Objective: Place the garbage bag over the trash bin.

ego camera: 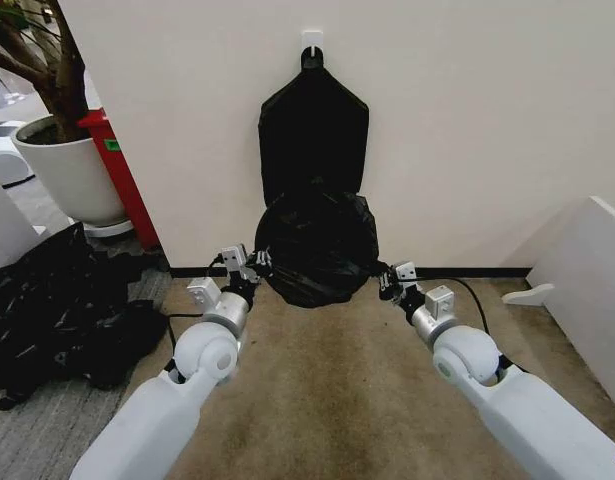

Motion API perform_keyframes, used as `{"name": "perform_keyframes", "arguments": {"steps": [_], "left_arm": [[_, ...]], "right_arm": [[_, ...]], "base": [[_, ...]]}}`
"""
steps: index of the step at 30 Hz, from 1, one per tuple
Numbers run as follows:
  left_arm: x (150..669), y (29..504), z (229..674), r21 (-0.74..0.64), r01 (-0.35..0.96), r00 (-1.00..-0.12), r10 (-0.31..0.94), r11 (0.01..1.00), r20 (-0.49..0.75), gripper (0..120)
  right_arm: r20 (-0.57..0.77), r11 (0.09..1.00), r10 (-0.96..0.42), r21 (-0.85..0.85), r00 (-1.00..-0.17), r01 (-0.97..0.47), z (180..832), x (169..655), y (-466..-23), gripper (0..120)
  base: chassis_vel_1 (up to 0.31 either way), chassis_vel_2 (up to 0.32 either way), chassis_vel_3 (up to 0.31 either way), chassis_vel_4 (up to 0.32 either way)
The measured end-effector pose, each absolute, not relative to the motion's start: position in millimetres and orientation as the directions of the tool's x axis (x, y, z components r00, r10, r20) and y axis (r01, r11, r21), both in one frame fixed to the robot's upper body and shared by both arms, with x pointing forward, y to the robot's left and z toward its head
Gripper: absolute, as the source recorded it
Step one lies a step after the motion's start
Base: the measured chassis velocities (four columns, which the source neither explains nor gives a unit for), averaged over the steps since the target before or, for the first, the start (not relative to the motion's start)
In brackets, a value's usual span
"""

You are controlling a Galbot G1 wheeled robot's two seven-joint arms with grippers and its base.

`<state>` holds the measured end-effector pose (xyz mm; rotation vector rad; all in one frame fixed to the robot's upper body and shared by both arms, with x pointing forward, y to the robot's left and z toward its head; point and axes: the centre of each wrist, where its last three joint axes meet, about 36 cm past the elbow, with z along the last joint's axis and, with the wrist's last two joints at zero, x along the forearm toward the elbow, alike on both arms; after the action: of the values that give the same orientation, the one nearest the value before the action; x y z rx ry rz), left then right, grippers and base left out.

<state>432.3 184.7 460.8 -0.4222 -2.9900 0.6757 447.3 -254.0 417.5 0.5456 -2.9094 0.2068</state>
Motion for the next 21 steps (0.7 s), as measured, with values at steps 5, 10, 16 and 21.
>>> {"name": "perform_keyframes", "arguments": {"steps": [5,10,16,21], "left_arm": [[432.0,182.2,466.1,-0.449,0.26,-0.959,0.281,0.855,-0.019,1],[430.6,180.0,469.0,-0.475,0.261,-0.958,0.287,0.841,-0.019,1],[440.4,184.9,456.2,-0.467,0.193,-0.973,0.231,0.863,0.025,1],[450.3,188.6,446.9,-0.455,0.142,-0.981,0.186,0.879,0.052,1]], "right_arm": [[0.222,0.919,-0.353,-0.101,-0.909,-0.382,413.2,441.3,-257.6,0],[0.223,0.923,-0.337,-0.112,-0.915,-0.367,417.1,434.1,-256.8,0],[0.179,0.948,-0.269,-0.124,-0.946,-0.292,450.9,402.5,-248.7,22],[0.154,0.959,-0.248,-0.104,-0.957,-0.265,465.2,378.3,-243.4,38]], "base": [[0.0,0.0,0.0,0.0],[0.0,0.0,0.0,0.0],[0.0,0.0,0.0,0.0],[0.0,0.0,0.0,0.0]]}}
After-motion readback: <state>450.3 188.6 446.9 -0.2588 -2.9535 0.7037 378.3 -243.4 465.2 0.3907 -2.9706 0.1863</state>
